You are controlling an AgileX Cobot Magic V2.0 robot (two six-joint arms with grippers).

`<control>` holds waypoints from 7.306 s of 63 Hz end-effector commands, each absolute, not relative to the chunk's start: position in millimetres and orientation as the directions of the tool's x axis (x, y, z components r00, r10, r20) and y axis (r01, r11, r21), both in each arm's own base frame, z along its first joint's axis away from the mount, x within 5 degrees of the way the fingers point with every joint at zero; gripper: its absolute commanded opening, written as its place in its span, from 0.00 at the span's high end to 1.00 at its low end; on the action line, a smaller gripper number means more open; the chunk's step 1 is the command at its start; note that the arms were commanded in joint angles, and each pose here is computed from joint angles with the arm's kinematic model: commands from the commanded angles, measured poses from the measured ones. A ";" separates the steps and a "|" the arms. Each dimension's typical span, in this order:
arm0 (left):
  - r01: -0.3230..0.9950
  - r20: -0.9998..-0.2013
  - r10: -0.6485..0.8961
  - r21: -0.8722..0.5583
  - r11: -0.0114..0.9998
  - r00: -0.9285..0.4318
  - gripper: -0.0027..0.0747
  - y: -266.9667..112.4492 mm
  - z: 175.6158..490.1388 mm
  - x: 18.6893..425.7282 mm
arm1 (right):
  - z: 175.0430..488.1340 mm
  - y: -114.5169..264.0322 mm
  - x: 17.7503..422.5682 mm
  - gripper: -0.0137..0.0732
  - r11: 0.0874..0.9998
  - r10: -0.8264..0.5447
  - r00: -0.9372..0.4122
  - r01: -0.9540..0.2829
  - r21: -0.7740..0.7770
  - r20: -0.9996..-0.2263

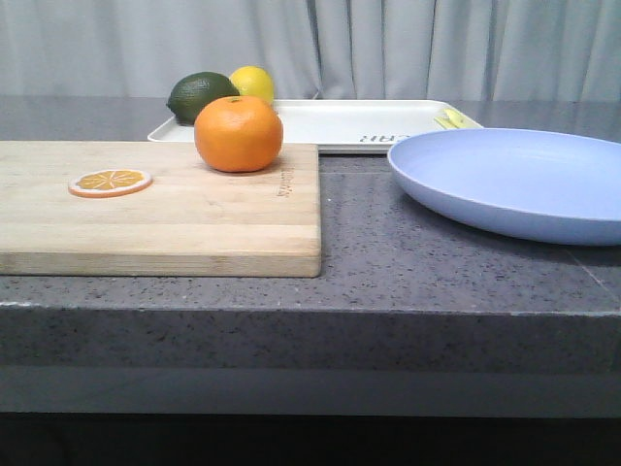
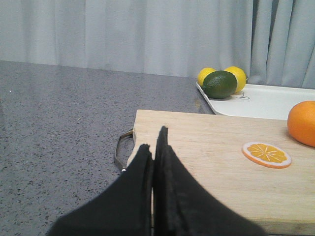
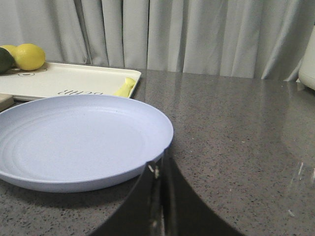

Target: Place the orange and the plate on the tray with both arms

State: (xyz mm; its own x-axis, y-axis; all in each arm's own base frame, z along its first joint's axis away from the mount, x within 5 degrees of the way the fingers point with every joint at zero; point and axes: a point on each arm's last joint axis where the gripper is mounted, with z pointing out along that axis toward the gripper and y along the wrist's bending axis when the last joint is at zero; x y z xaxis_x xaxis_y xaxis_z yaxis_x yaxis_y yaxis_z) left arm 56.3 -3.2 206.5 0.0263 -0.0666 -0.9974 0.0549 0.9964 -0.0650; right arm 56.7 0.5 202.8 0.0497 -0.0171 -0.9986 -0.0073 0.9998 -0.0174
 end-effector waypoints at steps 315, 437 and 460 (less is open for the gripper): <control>0.568 -0.802 0.373 0.051 0.822 -0.467 0.12 -215.1 305.9 335.8 | 332.6 1.4 114.2 0.23 0.999 -0.031 -0.449 -0.025 -0.022 -0.893; 0.825 -0.863 0.453 0.080 0.559 -0.224 0.31 -406.3 308.7 296.1 | 332.6 1.4 114.2 0.23 0.999 -0.031 -0.448 -0.025 -0.022 -0.893; 0.827 -0.852 0.446 0.027 0.562 -0.275 0.14 -404.6 311.6 292.2 | 332.6 1.4 114.2 0.29 0.999 -0.031 -0.448 -0.025 -0.022 -0.893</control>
